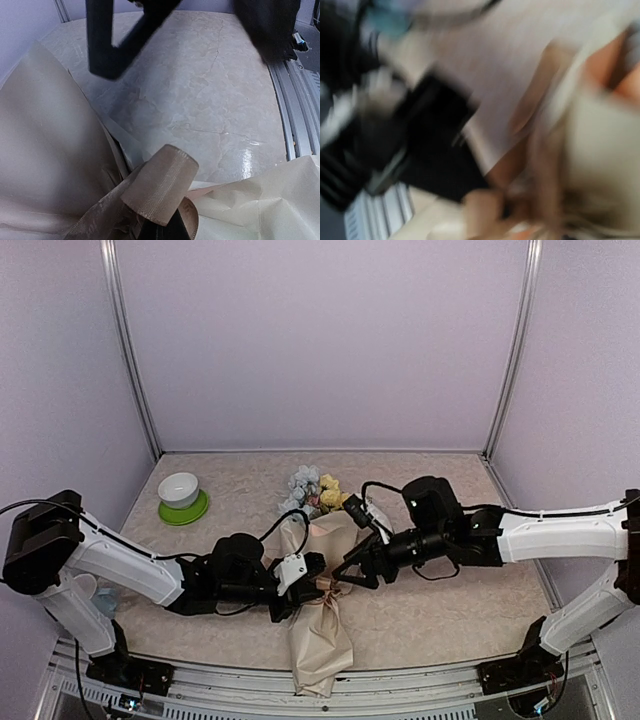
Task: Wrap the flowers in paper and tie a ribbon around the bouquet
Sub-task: Pass from the left arm to the right, then pick up the right side of the half-tied ribbon from the folded bouquet.
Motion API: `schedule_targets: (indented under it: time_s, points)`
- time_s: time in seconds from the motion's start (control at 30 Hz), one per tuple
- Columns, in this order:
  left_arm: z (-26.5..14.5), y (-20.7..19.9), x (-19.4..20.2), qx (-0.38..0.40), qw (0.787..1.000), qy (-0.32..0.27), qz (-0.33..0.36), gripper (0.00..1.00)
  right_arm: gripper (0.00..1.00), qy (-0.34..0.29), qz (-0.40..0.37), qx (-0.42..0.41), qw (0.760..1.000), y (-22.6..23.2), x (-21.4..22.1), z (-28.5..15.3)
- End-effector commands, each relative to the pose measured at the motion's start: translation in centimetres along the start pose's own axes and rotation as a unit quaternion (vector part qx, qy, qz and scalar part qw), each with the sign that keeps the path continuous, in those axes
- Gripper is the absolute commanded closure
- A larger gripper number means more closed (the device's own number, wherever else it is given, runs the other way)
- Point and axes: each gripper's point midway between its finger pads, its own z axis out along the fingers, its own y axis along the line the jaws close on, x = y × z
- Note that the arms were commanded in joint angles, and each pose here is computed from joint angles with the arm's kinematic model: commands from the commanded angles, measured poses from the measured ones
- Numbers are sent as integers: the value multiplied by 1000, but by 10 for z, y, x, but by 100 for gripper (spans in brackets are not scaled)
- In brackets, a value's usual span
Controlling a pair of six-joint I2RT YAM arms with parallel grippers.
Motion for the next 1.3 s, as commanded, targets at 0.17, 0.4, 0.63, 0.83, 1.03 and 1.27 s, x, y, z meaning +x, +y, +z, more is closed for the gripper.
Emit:
schedule_targets:
  time_s: [0.17,0.4,0.63,0.83,1.03,1.27]
  points:
    - [3,-1,-9,15,1000,-14,-18,100,48,25,-60,-15,998,7,15,43]
    - [2,1,-8,12,1000,-12,-20,100,91,46,-52,-28,997,7,25,50]
    - [-12,21,-22,-24,996,-25,-76,50,100,20,-52,1,998,1,11,36]
    - [-64,75,-46,-130,975,-39,-179,31,100,22,-41,8,999,-4,7,36]
    - [-97,134,57,-266,887,131,-355,30,100,13,-52,6,999,-2,-4,37]
    - [-91,143,126,-285,843,203,-409,25,100,17,-47,2,999,-2,-3,39]
